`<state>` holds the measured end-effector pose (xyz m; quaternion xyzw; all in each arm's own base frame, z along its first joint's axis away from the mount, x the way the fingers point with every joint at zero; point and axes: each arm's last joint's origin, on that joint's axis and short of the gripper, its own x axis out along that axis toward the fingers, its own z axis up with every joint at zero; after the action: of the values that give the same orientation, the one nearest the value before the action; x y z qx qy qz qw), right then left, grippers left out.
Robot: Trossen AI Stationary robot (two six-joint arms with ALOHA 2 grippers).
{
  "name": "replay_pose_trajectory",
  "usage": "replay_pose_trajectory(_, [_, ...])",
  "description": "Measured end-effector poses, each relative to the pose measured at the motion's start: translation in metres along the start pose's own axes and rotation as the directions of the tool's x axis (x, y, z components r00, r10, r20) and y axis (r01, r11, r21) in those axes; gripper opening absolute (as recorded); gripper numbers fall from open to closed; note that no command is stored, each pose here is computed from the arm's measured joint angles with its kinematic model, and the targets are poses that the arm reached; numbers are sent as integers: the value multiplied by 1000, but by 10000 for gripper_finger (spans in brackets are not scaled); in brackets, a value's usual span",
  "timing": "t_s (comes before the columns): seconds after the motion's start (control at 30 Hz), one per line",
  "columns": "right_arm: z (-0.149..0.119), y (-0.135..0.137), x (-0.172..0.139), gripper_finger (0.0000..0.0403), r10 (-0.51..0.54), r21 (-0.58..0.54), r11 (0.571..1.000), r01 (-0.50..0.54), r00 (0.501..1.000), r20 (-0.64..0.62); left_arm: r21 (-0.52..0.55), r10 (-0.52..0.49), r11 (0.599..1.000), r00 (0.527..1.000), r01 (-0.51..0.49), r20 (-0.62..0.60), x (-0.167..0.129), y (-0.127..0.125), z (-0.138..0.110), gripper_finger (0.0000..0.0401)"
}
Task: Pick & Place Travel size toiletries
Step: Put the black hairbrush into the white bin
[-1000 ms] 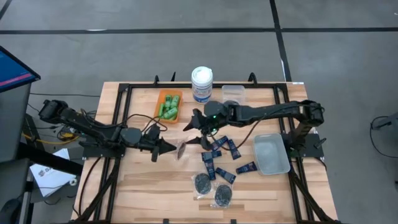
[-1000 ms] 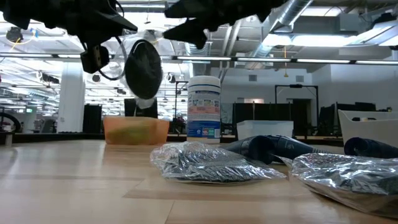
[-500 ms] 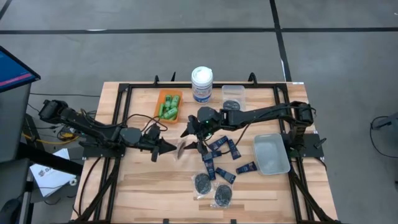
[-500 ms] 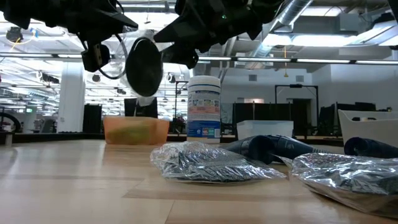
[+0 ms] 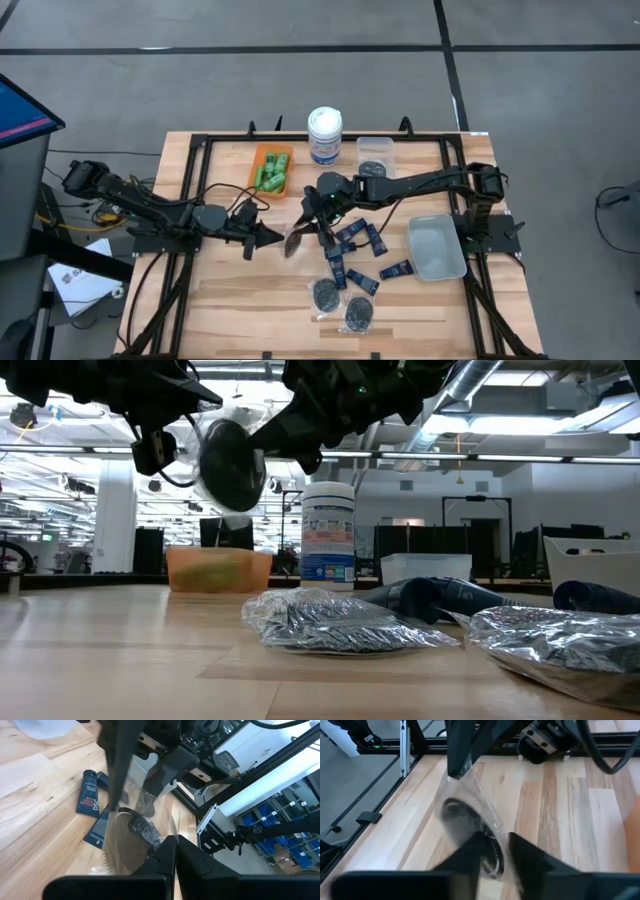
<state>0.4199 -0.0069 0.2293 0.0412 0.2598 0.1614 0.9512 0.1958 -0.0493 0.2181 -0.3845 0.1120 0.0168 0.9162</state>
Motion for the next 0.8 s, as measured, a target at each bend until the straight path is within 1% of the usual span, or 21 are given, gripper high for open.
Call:
replay_pose_trajectory(0.07, [0,0,0,30,19,2,1000,-19,1000,-1,0,2,1000,1000,-2,2,0,0,0,0])
replay_pose_trajectory(0.1, [0,0,0,16,32,3,999,-32,999,0,0,2,1000,1000,-2,2,0,0,0,0])
replay_pose_trajectory(0.3, [-2,-1,-1,4,46,58,997,-45,999,-21,7,3,1000,1000,-3,2,0,0,0,7])
replay_pose_trajectory(0.4, [-3,-1,-8,3,42,88,995,-36,998,-56,28,2,1000,1000,-2,2,0,0,0,26])
replay_pose_trajectory(0.47, [0,-3,-16,2,27,85,996,-21,997,-71,37,2,999,1000,-2,2,0,0,0,46])
replay_pose_trajectory(0.57, [2,-6,-36,2,-28,63,997,37,991,-128,38,2,999,1000,-2,1,0,0,0,83])
replay_pose_trajectory(0.67, [6,-12,-64,1,-116,40,991,125,978,-175,38,2,999,1000,-2,1,0,0,0,122])
replay_pose_trajectory(0.73, [10,-19,-84,1,-191,28,979,200,963,-189,40,2,999,1000,-2,0,0,0,0,145])
replay_pose_trajectory(0.8, [10,-27,-106,1,-267,34,959,282,936,-228,40,2,999,1000,-2,0,0,0,0,164])
